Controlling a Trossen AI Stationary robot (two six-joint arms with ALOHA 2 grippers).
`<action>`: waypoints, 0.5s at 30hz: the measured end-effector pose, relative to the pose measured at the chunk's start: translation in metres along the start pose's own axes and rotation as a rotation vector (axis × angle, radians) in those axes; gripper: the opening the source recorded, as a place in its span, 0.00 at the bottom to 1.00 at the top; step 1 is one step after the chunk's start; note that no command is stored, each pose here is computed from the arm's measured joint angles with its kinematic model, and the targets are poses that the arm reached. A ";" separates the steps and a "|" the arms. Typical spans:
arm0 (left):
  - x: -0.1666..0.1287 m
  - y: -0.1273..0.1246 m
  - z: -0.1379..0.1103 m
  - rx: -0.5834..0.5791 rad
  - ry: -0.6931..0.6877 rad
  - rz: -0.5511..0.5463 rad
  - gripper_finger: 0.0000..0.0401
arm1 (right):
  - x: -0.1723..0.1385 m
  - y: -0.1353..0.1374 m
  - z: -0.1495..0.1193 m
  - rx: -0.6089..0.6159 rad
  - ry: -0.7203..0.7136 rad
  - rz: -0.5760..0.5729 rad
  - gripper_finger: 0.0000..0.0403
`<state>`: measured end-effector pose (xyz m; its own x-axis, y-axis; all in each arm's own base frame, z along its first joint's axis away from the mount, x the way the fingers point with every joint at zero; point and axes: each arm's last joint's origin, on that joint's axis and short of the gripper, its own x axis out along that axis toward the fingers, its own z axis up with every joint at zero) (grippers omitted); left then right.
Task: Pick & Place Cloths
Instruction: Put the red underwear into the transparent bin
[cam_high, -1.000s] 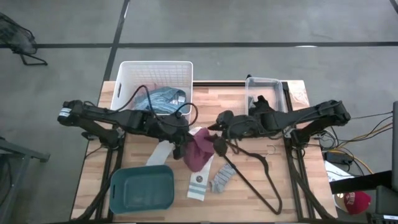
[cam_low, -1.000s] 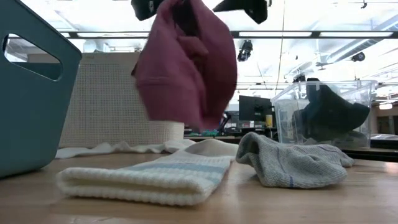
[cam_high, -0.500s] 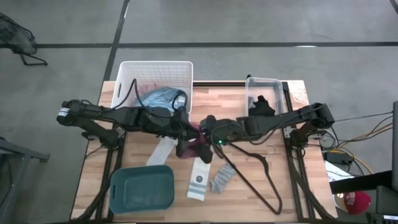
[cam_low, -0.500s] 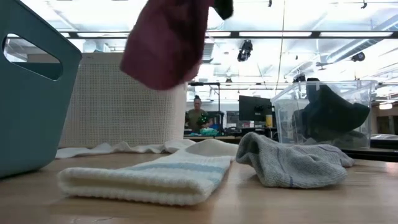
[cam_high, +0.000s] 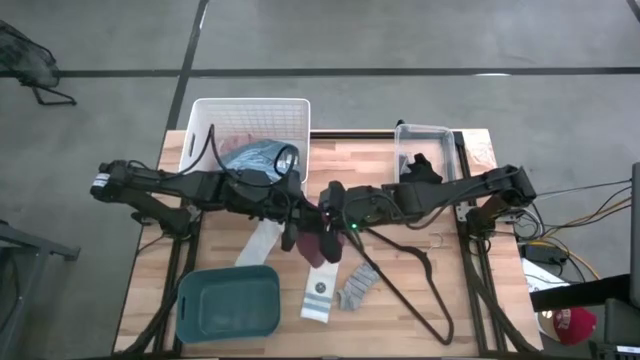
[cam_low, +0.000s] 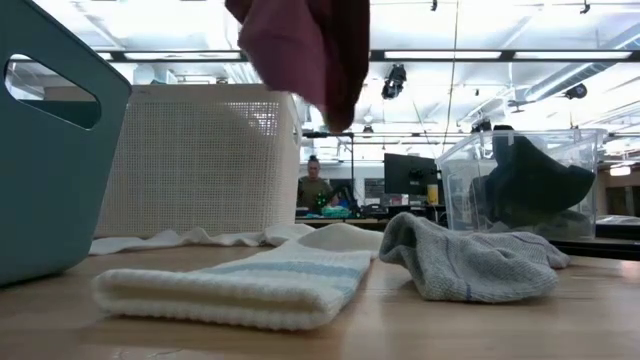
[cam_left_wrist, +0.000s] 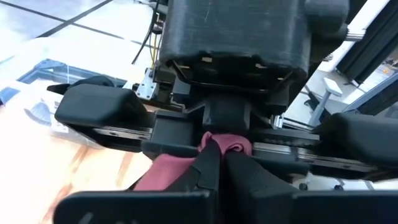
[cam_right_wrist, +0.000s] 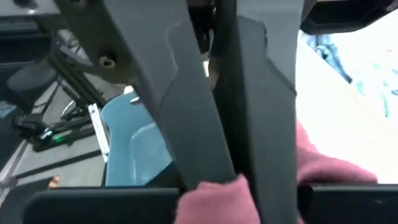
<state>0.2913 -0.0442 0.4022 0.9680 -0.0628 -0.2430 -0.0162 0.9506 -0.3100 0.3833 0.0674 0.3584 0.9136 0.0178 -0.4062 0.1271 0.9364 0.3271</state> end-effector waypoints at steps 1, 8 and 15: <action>0.000 0.000 0.000 -0.001 -0.003 0.000 0.03 | -0.001 0.000 0.000 0.000 0.011 0.008 0.09; 0.002 -0.001 0.003 -0.004 -0.031 -0.014 0.03 | -0.009 -0.003 -0.004 0.009 0.091 -0.021 0.09; -0.001 0.000 -0.001 -0.065 0.032 -0.033 0.04 | -0.015 -0.016 -0.010 0.008 0.222 -0.097 0.08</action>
<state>0.2903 -0.0445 0.4013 0.9598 -0.1041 -0.2606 -0.0019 0.9262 -0.3769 0.3632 0.0561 0.3508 0.7896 0.0055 -0.6137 0.2140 0.9347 0.2837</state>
